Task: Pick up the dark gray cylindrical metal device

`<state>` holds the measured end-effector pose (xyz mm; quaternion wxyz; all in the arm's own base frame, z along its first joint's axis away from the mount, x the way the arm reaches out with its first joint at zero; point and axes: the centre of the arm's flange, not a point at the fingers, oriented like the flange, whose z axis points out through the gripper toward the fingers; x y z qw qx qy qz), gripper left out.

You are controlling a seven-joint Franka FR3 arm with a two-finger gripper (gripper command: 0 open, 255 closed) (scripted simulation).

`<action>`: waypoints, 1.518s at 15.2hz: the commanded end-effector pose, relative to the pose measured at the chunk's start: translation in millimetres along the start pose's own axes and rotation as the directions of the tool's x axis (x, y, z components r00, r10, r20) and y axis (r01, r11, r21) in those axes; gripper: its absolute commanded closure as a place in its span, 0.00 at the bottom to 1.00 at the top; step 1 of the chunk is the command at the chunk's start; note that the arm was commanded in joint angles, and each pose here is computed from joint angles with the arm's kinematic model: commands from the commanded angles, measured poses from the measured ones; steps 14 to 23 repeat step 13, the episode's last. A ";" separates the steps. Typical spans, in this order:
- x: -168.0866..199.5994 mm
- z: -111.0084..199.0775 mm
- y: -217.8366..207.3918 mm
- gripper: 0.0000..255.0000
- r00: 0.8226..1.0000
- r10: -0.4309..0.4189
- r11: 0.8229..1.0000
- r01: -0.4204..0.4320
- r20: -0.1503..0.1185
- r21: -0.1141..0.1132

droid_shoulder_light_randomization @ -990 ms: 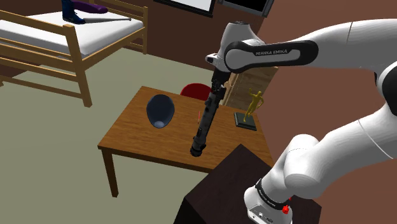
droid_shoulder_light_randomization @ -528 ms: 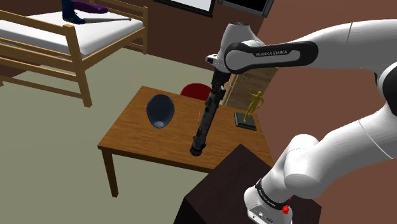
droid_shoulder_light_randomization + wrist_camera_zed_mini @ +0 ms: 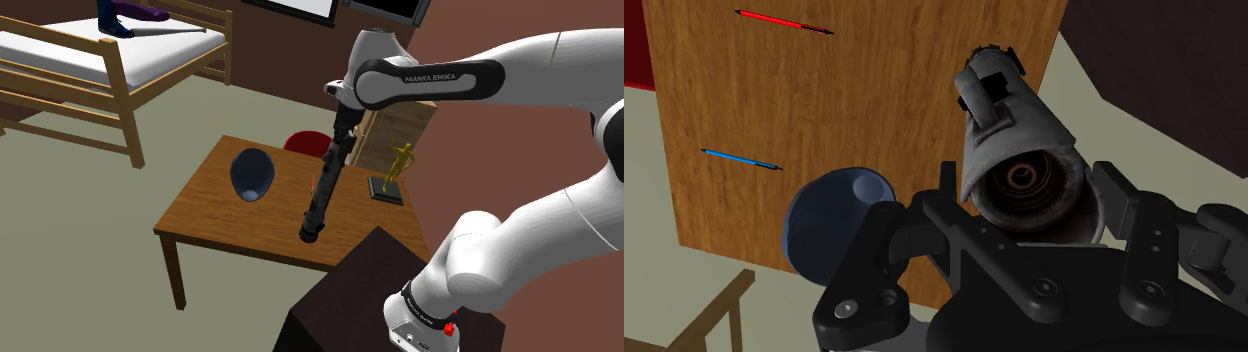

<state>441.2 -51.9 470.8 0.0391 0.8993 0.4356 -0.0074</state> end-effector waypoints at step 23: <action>-3.5 -65.0 3.9 1.00 1.000 0.000 1.000 0.000 -0.001 -0.002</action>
